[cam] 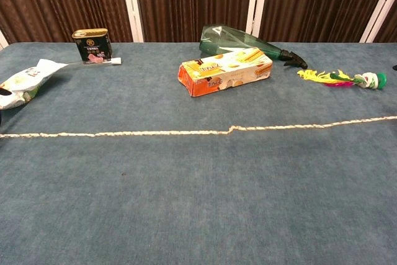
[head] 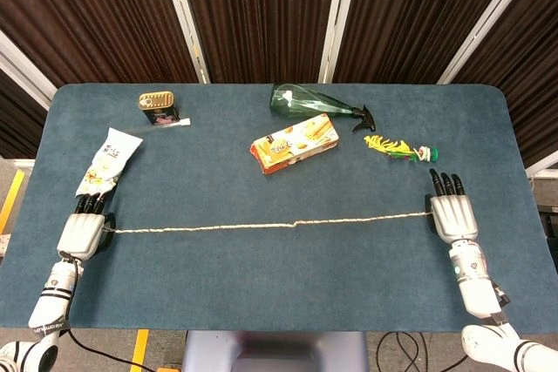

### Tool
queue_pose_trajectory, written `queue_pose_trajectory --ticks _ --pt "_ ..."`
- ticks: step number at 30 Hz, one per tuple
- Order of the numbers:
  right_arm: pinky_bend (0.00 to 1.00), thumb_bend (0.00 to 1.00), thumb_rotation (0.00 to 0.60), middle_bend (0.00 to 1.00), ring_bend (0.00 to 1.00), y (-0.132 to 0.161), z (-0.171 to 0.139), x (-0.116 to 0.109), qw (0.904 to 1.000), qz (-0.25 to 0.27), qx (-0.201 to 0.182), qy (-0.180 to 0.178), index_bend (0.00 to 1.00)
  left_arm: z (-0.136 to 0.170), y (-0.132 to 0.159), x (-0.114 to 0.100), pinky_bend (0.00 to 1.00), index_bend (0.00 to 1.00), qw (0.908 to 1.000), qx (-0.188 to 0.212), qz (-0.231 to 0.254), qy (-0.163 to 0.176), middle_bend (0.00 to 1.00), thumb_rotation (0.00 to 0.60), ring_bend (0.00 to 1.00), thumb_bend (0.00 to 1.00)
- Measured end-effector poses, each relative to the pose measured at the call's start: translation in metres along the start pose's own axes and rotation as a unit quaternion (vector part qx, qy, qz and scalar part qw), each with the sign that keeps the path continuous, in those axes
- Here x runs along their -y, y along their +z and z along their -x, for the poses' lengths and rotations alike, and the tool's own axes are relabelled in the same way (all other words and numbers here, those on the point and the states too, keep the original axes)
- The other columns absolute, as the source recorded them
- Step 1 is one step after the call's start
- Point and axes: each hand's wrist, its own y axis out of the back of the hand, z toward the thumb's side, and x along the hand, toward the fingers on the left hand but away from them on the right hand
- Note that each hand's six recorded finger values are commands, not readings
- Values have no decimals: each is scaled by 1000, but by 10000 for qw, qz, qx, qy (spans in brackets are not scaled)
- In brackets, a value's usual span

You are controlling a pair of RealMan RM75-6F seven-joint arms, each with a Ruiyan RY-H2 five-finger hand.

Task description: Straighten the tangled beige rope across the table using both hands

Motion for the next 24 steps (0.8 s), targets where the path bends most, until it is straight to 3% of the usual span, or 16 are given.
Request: queue_pose_trajectory --ticks 15,24 --pt "0 596 600 92 0 -8 -3 15 9997 -66 103 189 729 -2 2 8 16 610 9999 39 -34 -104 33 600 0 493" --pt "0 596 600 91 0 -5 -2 25 9993 -123 98 328 606 -3 4 12 16 475 9998 102 -61 -187 27 600 0 482"
